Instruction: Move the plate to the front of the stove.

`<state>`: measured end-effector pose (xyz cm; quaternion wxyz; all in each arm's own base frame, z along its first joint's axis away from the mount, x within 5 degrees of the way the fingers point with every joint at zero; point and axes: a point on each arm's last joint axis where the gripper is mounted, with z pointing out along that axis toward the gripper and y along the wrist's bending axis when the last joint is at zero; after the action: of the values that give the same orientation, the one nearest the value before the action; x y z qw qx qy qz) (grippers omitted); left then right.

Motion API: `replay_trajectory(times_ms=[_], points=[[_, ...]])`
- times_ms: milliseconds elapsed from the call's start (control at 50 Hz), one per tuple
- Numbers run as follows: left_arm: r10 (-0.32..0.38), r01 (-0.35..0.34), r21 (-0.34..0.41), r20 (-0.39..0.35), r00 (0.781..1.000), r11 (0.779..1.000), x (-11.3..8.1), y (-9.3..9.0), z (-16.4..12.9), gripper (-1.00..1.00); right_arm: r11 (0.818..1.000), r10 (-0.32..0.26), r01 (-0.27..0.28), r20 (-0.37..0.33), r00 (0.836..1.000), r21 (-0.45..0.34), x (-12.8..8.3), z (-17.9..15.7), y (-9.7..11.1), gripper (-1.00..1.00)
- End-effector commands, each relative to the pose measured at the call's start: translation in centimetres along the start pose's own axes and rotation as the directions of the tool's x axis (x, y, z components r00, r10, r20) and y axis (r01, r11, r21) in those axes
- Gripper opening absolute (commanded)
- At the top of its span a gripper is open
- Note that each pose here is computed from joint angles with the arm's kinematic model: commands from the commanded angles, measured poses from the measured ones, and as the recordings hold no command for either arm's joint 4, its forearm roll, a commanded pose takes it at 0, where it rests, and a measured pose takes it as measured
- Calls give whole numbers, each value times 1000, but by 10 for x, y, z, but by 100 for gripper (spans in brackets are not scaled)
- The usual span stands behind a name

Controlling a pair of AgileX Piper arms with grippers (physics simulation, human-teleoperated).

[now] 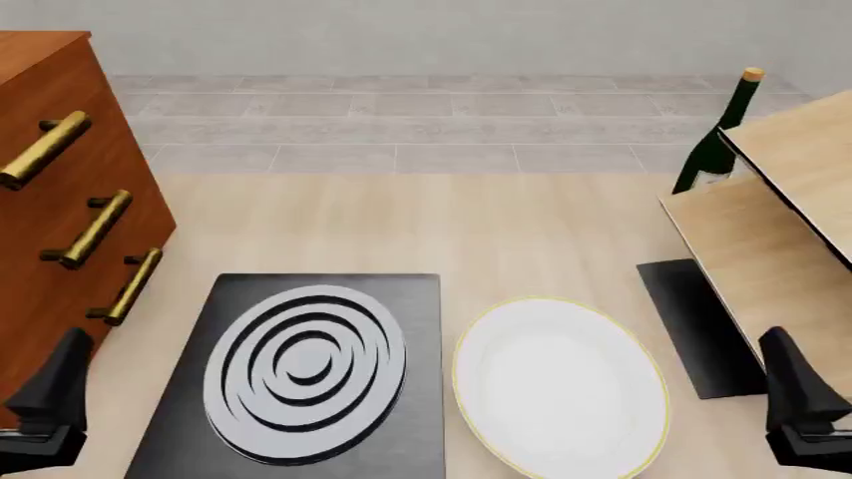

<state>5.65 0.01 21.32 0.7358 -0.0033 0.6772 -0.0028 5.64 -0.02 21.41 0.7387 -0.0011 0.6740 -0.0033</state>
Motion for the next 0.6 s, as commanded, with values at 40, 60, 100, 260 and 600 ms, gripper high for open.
replay_trajectory(times_ms=[40,60,100,260,600], points=[[12,-12,9,-3,1000,1000,0,-1,3,100,1000,4,-4,-11,1000,-3,0,3,0,100],[15,-15,13,-3,1000,1000,0,-1,3,100,1000,3,-3,-12,1000,-4,0,3,0,100],[19,-19,18,-3,1000,1000,-1,-1,4,100,1000,5,-5,-10,1000,-6,0,3,0,100],[35,-35,39,8,999,999,-2,-2,5,100,1000,0,0,-20,1000,-12,1,6,1,100],[196,-215,251,100,976,944,-36,-15,-1,100,1000,-3,3,-20,1000,6,2,2,0,100]])
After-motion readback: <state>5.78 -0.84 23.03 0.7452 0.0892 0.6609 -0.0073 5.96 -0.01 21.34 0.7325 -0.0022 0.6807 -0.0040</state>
